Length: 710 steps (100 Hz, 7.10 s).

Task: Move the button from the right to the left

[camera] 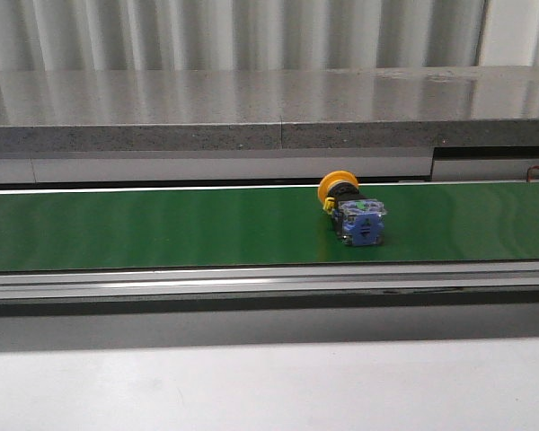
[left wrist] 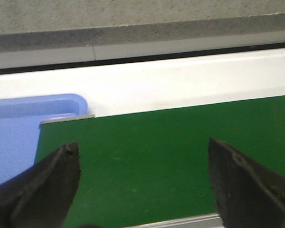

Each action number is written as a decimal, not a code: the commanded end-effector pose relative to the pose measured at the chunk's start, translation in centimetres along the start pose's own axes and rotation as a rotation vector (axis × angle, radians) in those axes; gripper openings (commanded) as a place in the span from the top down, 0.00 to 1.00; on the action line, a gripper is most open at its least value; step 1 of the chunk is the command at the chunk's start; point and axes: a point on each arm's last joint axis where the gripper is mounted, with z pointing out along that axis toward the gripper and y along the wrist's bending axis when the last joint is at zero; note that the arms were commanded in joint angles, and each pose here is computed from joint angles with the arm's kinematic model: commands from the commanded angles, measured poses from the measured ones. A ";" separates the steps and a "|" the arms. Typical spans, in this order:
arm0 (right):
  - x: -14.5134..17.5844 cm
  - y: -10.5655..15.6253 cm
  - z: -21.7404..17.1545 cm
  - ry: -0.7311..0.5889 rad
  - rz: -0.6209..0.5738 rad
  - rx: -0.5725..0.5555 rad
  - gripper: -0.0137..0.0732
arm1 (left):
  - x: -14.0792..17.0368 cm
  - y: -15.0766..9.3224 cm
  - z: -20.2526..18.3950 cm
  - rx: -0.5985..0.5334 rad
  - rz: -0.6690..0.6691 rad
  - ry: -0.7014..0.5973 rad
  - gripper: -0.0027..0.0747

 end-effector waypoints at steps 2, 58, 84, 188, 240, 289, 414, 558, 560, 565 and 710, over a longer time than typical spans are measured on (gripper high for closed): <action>-1.3 -0.1 -0.2 -0.089 -0.010 0.008 0.92 | -3.1 -1.3 -0.2 0.068 0.012 -0.089 0.26; -1.3 -0.1 -0.2 -0.089 -0.010 0.008 0.92 | -8.5 -9.8 6.8 0.391 -0.059 0.124 0.26; -1.3 -0.1 -0.2 -0.089 -0.010 0.008 0.92 | -9.2 -13.5 11.7 0.476 -0.089 0.384 0.26; -1.3 -0.1 -0.2 -0.089 -0.010 0.008 0.92 | -3.7 -19.8 17.6 0.364 -0.203 0.698 0.30; -1.3 -0.1 -0.2 -0.089 -0.010 0.008 0.92 | -4.0 -19.5 17.0 0.358 -0.213 0.713 0.99; -1.3 -0.1 -0.2 -0.089 -0.010 0.008 0.92 | -8.3 -11.4 13.6 0.222 -0.172 0.633 0.99; -1.3 -0.1 -0.2 -0.089 -0.010 0.008 0.92 | -6.0 14.6 12.4 -0.367 0.039 0.821 0.99; -1.3 -0.1 -0.2 -0.089 -0.010 0.008 0.92 | -1.4 17.1 18.6 -0.363 0.112 0.954 0.40; -1.3 -0.1 -0.2 -0.089 -0.010 0.008 0.92 | -1.6 17.1 18.4 -0.366 0.113 0.942 0.40; -1.3 -0.1 -0.2 -0.089 -0.010 0.008 0.92 | -2.1 17.0 18.0 -0.372 0.113 0.920 0.40; -1.3 -0.1 -0.2 -0.089 -0.010 0.008 0.92 | -1.1 -1.3 -0.9 0.072 0.107 -0.120 0.99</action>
